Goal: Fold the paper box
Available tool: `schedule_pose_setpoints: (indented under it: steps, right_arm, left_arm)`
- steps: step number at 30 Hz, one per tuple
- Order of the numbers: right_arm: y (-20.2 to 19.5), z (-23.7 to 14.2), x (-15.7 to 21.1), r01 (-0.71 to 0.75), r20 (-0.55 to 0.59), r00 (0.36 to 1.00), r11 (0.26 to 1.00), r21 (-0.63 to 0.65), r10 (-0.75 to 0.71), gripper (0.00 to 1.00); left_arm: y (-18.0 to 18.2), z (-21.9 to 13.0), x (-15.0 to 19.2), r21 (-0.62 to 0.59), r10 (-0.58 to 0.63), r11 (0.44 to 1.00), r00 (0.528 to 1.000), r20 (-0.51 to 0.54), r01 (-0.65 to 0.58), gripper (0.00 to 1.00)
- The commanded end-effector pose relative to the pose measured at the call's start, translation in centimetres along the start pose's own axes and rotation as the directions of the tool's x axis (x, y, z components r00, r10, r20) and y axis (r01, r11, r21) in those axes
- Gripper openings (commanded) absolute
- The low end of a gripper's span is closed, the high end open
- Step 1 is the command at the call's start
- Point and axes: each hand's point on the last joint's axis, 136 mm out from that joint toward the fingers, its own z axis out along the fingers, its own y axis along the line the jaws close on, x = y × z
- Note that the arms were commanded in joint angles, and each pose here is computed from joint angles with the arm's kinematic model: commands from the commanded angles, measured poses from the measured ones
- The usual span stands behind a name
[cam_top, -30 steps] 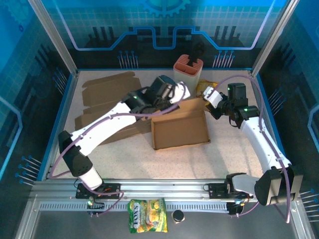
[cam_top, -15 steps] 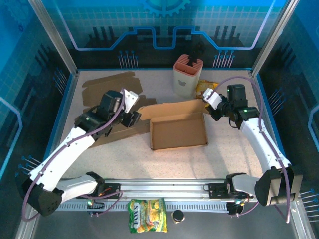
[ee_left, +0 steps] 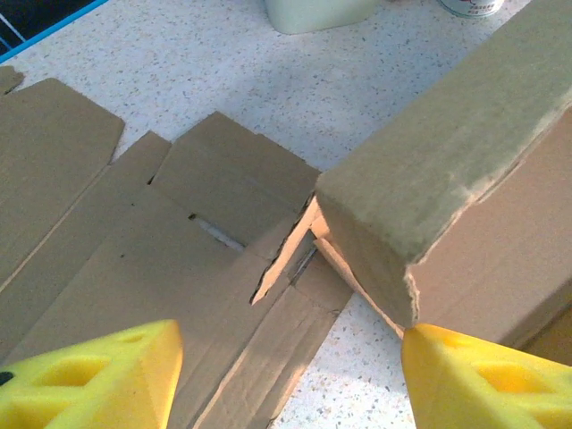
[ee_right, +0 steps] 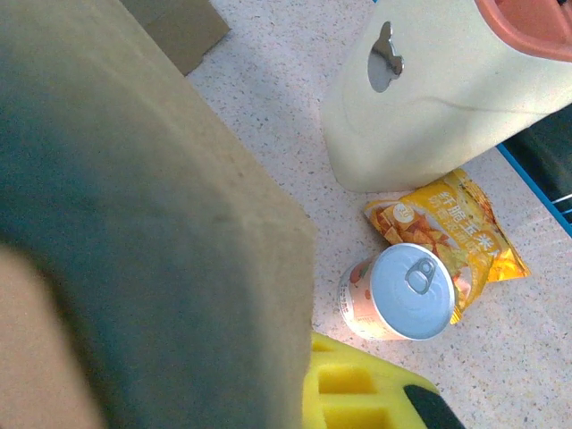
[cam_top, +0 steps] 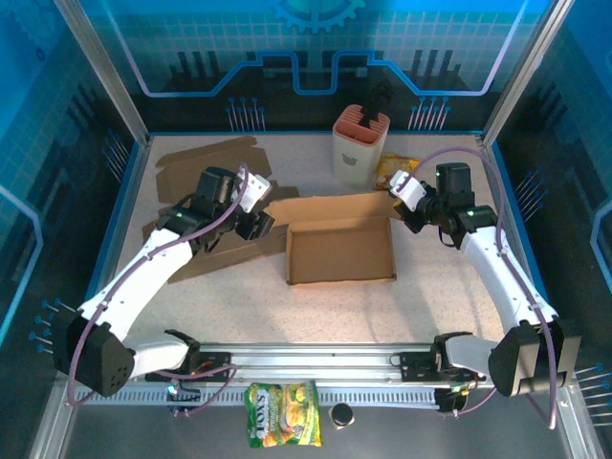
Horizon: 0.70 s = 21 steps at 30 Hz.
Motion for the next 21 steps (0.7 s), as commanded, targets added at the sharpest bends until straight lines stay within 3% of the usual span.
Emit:
schedule_pose_setpoints:
  steps: [1,8,11,16,21]
  right_arm:
    - [0.3,-0.2,-0.5,-0.002,0.036,0.999,1.000,-0.014,0.002,0.00]
    - [0.5,-0.1,-0.2,0.000,0.029,1.000,1.000,-0.020,0.001,0.00]
    - [0.5,-0.2,-0.2,0.005,0.030,1.000,1.000,-0.023,-0.004,0.00]
    - [0.7,-0.1,0.1,-0.001,0.026,1.000,1.000,-0.026,0.002,0.00]
    - [0.7,-0.1,0.0,-0.003,0.029,1.000,0.999,-0.033,0.004,0.00]
  left_arm:
    - [0.5,1.1,-0.3,-0.010,0.046,0.999,0.999,0.018,-0.046,0.66]
    - [3.1,1.4,-1.3,-0.138,0.046,0.990,0.998,0.047,-0.039,0.70]
    - [2.9,1.0,-1.3,-0.088,0.005,0.996,0.997,0.078,0.001,0.73]
    - [0.3,0.8,0.1,0.106,0.017,0.994,0.996,0.083,-0.026,0.74]
    - [1.1,2.1,1.9,0.091,0.047,0.994,0.996,0.075,-0.053,0.72]
